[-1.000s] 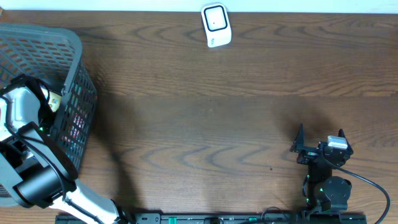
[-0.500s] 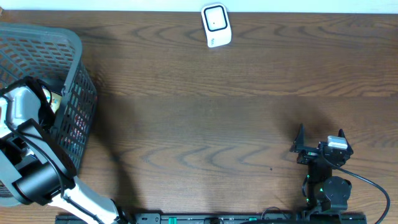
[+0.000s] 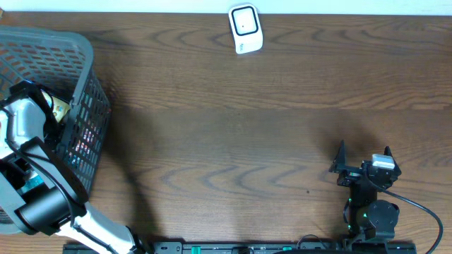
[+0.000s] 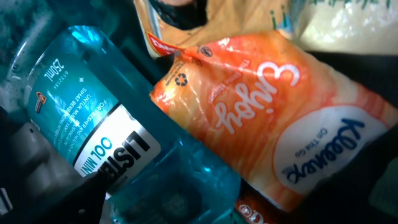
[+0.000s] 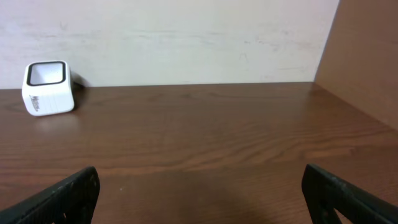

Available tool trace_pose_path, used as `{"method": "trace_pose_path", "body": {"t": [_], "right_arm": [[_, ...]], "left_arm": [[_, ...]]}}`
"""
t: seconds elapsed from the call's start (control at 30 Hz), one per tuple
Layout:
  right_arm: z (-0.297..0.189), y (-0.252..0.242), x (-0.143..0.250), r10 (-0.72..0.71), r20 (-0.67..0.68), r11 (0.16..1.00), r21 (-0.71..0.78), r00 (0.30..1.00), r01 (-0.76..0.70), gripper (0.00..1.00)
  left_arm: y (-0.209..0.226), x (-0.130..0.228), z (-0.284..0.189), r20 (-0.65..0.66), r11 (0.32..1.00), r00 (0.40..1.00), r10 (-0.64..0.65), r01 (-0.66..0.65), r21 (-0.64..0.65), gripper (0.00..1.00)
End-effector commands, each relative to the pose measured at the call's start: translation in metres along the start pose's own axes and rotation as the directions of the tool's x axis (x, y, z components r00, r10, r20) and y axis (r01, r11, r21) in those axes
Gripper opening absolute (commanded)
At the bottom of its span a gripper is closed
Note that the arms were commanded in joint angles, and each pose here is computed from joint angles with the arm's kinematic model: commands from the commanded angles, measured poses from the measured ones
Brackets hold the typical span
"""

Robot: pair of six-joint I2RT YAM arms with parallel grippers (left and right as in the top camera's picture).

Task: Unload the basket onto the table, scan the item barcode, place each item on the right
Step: 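Grasp the teal Listerine bottle in the basket with the left gripper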

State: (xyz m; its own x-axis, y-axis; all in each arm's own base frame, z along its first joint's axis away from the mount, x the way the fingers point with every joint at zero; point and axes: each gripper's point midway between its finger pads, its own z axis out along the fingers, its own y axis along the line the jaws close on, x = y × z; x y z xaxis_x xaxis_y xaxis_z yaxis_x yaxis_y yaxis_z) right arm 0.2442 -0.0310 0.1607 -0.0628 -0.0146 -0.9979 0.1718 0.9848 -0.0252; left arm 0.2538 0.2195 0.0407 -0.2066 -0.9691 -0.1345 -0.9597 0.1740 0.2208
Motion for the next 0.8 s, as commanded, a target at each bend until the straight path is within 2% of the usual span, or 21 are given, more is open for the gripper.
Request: {"method": "trace_pose_path", "body": {"t": [0.0,0.1,0.23,0.43,0.6,0.77], "right_arm": [[0.0,0.0,0.0,-0.016,0.002,1.0,0.004,1.0,0.016,0.99],[0.0,0.0,0.0,-0.016,0.002,1.0,0.004,1.0,0.016,0.99],[0.0,0.0,0.0,-0.016,0.002,1.0,0.004,1.0,0.016,0.99],[0.0,0.0,0.0,-0.016,0.002,1.0,0.004,1.0,0.016,0.99],[0.0,0.0,0.0,-0.016,0.002,1.0,0.004,1.0,0.016,0.99],[0.0,0.0,0.0,-0.016,0.002,1.0,0.004,1.0,0.016,0.99]], "left_arm": [[-0.009,0.022,0.024,-0.117,1.0,0.993,0.004,-0.002,0.013,0.98],[-0.007,0.025,0.023,-0.127,0.999,0.991,-0.047,0.047,-0.006,0.98],[-0.003,0.026,0.019,-0.131,0.999,0.991,-0.035,0.034,-0.01,0.98],[0.011,0.019,-0.017,-0.066,0.998,0.996,-0.062,0.064,0.025,0.98],[0.021,0.008,-0.042,-0.023,0.977,0.98,-0.195,0.196,0.085,0.98],[0.039,0.013,-0.035,-0.04,0.942,0.941,-0.336,0.337,0.01,0.98]]}}
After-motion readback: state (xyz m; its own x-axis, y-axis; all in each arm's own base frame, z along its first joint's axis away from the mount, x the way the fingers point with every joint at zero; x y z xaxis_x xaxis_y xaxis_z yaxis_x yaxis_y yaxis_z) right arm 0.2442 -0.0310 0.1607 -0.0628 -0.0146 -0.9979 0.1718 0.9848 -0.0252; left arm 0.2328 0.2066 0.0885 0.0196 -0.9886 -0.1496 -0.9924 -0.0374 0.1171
